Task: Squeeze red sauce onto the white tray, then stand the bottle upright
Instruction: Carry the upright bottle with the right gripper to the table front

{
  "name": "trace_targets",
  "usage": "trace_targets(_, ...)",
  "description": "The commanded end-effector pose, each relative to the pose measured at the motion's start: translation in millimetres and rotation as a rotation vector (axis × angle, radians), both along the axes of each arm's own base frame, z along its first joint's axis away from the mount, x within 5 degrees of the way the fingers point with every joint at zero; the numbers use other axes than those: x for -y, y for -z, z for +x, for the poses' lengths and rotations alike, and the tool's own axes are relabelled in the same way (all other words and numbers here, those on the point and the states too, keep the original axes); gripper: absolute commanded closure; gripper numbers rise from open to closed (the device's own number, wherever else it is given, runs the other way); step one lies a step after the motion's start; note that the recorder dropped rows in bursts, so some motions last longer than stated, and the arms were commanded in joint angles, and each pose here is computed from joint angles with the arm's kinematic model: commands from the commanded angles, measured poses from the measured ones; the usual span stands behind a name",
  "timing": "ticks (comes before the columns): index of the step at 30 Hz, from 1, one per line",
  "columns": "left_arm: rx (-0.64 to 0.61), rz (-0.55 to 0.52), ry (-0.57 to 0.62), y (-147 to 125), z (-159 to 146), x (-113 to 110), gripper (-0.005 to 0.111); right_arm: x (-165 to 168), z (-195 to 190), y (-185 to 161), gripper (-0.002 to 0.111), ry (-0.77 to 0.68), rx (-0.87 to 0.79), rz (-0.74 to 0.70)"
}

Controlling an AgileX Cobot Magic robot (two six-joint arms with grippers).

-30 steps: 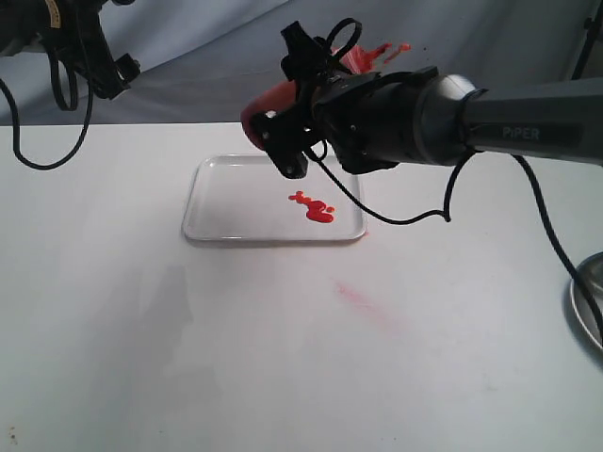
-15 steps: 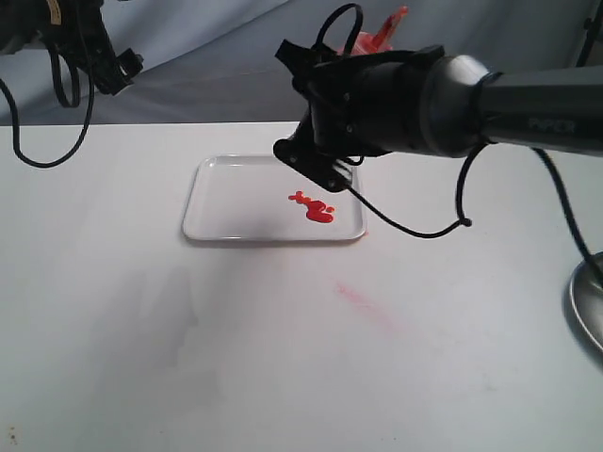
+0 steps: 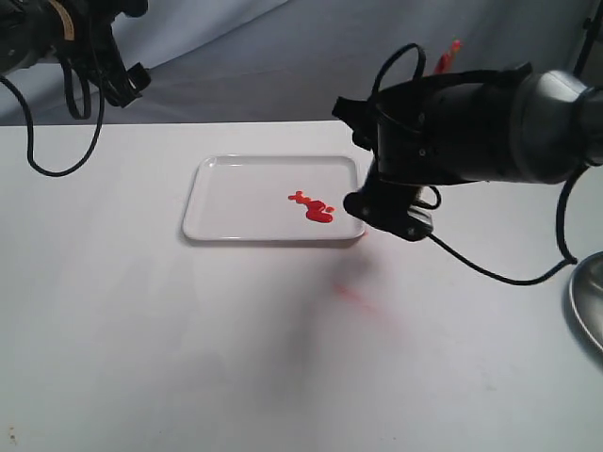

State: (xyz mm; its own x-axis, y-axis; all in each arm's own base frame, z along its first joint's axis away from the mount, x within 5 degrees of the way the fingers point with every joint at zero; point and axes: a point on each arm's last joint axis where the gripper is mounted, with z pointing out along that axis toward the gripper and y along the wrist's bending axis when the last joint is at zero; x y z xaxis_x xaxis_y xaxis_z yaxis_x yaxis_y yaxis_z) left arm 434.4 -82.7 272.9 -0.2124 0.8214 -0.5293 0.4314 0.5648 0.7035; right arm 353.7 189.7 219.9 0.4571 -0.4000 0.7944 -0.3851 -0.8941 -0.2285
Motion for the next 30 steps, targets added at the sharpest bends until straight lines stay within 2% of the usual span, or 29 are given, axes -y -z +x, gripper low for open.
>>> trace_targets(1, 0.042, -0.049, 0.016, -5, 2, 3, 0.002, 27, -3, 1, 0.108, 0.081, 0.0, -0.09)
trace_targets(4, 0.054, -0.108, 0.012, -7, 2, 5, 0.002, 36, -6, 6, 0.108, 0.15, 0.018, -0.121)
trace_targets(6, 0.062, -0.138, 0.01, -8, 2, 6, 0.002, 38, -7, 9, 0.108, 0.183, 0.047, -0.079)
trace_targets(14, 0.069, -0.18, 0.002, -9, 3, 7, 0.002, 26, -20, 16, 0.108, 0.242, -0.012, -0.002)
trace_targets(17, 0.073, -0.182, 0.005, -10, 3, 7, 0.002, 30, -28, 27, 0.108, 0.223, -0.091, -0.072)
trace_targets(20, 0.073, -0.182, 0.005, -10, 3, 7, 0.002, 34, -31, 31, 0.108, 0.207, -0.086, -0.119)
trace_targets(30, 0.075, -0.184, 0.005, -10, 3, 7, 0.002, 37, -30, 27, 0.108, 0.251, -0.05, -0.129)
